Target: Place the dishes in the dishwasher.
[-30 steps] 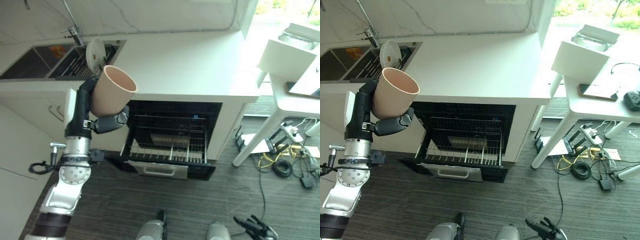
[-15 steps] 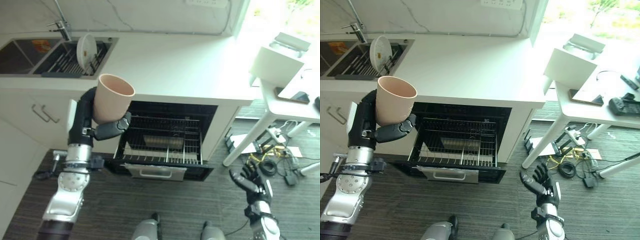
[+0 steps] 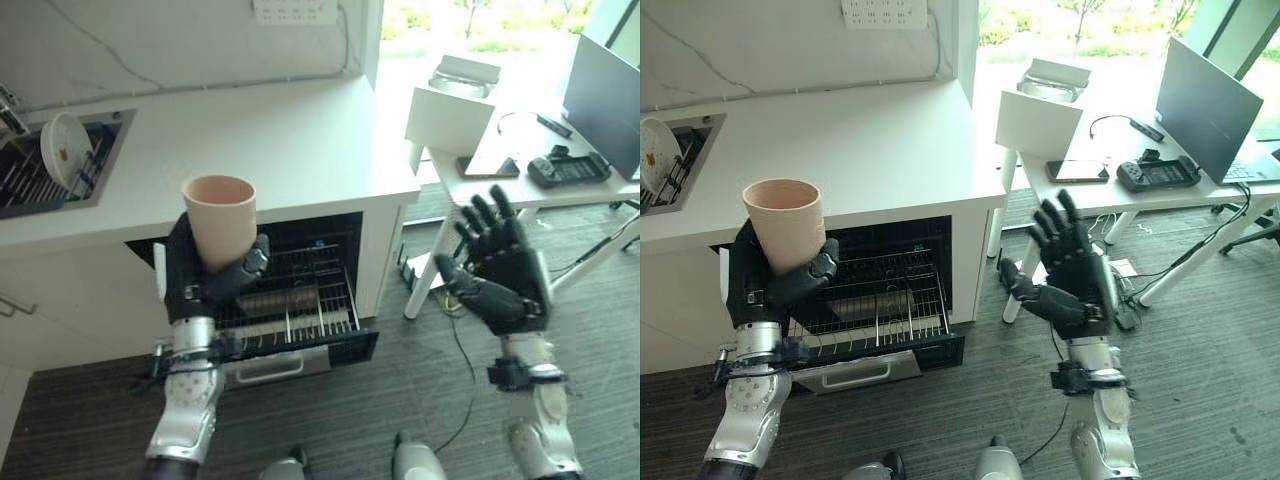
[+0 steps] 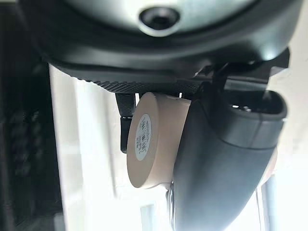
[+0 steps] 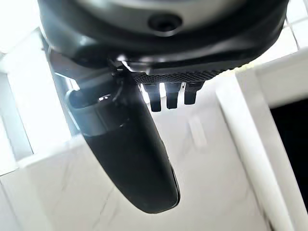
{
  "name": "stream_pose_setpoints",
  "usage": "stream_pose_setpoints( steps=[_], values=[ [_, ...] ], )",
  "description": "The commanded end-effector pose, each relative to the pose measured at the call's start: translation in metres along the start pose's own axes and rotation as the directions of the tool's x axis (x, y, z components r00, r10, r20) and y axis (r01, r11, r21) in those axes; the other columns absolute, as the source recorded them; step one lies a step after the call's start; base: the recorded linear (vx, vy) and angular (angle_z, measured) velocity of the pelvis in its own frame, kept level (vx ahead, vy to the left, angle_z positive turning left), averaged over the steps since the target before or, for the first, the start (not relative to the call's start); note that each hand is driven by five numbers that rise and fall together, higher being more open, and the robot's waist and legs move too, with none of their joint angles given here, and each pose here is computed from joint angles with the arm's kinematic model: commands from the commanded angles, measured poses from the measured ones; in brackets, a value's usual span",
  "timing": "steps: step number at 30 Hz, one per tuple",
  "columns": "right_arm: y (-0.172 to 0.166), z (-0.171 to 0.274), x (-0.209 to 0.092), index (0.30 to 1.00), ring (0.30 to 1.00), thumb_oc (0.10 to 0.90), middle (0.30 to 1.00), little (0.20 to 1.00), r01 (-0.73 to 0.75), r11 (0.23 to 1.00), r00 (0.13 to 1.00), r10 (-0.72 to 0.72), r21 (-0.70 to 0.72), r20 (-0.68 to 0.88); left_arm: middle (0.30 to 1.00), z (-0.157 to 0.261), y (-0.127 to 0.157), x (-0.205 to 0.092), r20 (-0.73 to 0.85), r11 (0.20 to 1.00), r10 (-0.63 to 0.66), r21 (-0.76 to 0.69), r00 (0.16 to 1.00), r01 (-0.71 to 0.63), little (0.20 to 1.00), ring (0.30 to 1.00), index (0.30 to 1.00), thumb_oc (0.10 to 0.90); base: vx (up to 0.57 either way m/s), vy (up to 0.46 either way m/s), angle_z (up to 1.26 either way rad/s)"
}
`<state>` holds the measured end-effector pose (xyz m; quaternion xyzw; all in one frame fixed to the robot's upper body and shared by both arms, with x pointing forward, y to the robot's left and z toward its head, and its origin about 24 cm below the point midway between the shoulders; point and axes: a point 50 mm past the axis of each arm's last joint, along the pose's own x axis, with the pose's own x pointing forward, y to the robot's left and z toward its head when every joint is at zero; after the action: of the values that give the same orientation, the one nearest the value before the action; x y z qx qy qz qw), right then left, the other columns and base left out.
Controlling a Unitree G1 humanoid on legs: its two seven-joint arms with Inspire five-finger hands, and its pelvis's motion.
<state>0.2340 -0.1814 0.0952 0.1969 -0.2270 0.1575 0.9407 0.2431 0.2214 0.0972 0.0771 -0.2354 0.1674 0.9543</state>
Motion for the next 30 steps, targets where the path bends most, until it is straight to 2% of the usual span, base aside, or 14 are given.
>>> stream_pose_setpoints(
  steps=[1,6,9,15,19,30],
  values=[
    [0.019,0.027,0.031,0.900,0.900,0.800,0.900,0.900,-0.163,0.987,0.978,0.161,0.001,0.130,0.300,0.046,-0.012,0.023,0.353,0.995,0.096,-0.007,0.931,-0.100,0.300,0.300,0.300,0.400,0.06,-0.019,0.05],
    [0.048,0.018,0.048,0.900,0.900,0.800,0.900,0.900,-0.216,0.960,0.972,0.195,0.177,0.132,0.300,0.050,-0.033,0.020,0.442,0.982,0.134,0.058,0.887,-0.177,0.300,0.300,0.300,0.400,0.04,-0.044,0.10],
    [0.065,0.015,0.067,0.900,0.900,0.800,0.900,0.900,-0.215,0.957,0.972,0.190,0.194,0.138,0.300,0.051,-0.050,0.022,0.466,0.972,0.154,0.086,0.871,-0.218,0.300,0.300,0.300,0.400,0.05,-0.079,0.39],
    [0.083,0.013,0.084,0.900,0.900,0.800,0.900,0.900,-0.233,0.950,0.969,0.209,0.206,0.131,0.300,0.049,-0.063,0.024,0.484,0.969,0.137,0.114,0.864,-0.218,0.300,0.300,0.300,0.400,0.01,-0.037,0.13],
    [0.102,0.019,0.102,0.900,0.900,0.800,0.900,0.900,-0.264,0.951,0.958,0.238,0.164,0.159,0.300,0.040,-0.073,0.020,0.461,0.976,0.087,0.138,0.883,-0.168,0.300,0.300,0.300,0.400,0.01,-0.042,0.21],
    [0.125,0.017,0.120,0.900,0.900,0.800,0.900,0.900,-0.321,0.932,0.946,0.305,0.170,0.112,0.300,0.038,-0.086,0.017,0.451,0.988,0.015,0.128,0.893,-0.081,0.300,0.300,0.300,0.400,-0.01,-0.012,0.08]
  ],
)
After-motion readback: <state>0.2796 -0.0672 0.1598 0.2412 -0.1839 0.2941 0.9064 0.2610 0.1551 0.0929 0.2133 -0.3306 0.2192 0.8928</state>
